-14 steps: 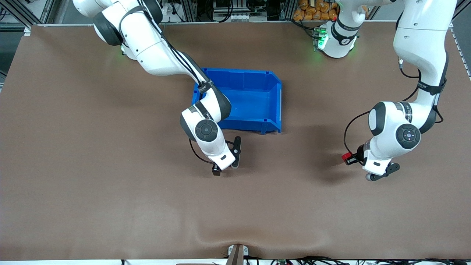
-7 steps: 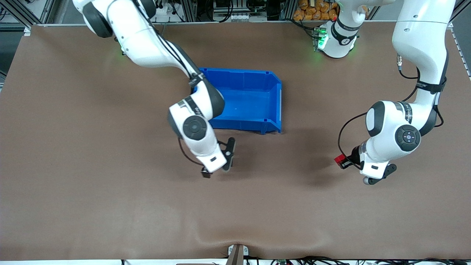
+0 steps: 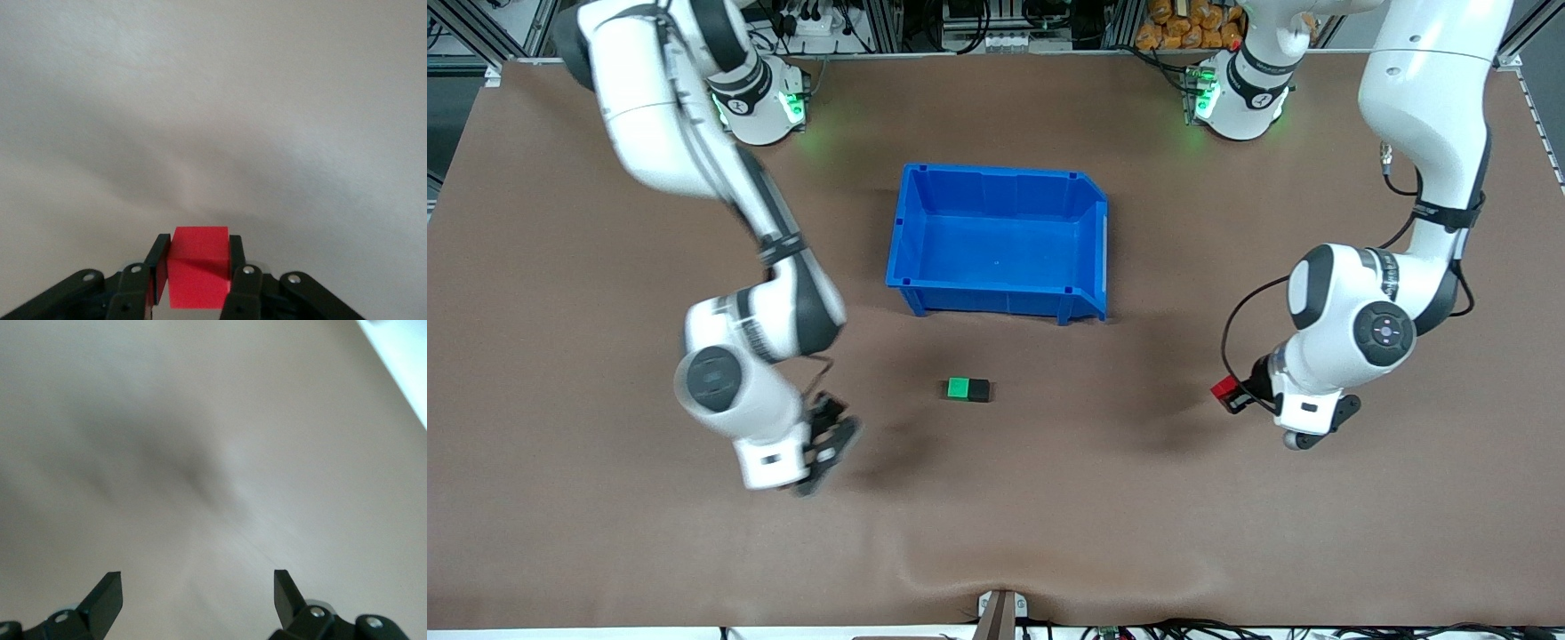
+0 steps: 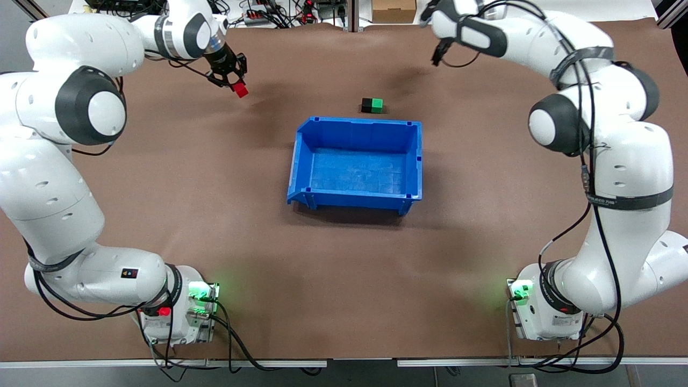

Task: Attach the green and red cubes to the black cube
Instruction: 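Open and withdraw the right gripper while the left gripper lifts the red cube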

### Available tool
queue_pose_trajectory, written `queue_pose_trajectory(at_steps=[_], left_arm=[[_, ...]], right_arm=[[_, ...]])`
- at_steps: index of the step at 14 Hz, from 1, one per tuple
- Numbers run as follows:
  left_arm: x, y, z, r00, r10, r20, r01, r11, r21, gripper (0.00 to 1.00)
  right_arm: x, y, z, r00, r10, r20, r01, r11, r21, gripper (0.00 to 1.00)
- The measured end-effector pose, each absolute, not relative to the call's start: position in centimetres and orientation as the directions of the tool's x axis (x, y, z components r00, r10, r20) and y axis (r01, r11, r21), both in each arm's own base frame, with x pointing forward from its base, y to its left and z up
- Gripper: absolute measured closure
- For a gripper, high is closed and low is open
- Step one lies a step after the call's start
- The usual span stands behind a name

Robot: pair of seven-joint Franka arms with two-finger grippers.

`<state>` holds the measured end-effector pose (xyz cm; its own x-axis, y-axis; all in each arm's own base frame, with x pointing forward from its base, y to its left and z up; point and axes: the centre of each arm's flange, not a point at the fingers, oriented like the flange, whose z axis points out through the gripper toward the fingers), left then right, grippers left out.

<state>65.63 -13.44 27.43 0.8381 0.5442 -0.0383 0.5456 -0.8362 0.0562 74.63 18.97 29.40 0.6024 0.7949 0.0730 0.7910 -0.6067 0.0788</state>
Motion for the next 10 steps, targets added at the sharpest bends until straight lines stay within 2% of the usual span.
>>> queue_pose_trajectory(at_steps=[5,10], left_arm=[[66.0,-15.8,27.7,0.767,0.64,-0.04,0.641,-0.765,0.064,0.6],[66.7,-17.5,27.3,0.687,0.725,-0.053,0.727,-0.684,0.065,0.6]], right_arm=[[77.1,3.1,31.6,0.759,0.643,0.102,0.635,-0.766,0.1,0.0],[74.3,-4.8,36.3,0.847,0.506,0.162,0.492,-0.862,0.12,0.0]])
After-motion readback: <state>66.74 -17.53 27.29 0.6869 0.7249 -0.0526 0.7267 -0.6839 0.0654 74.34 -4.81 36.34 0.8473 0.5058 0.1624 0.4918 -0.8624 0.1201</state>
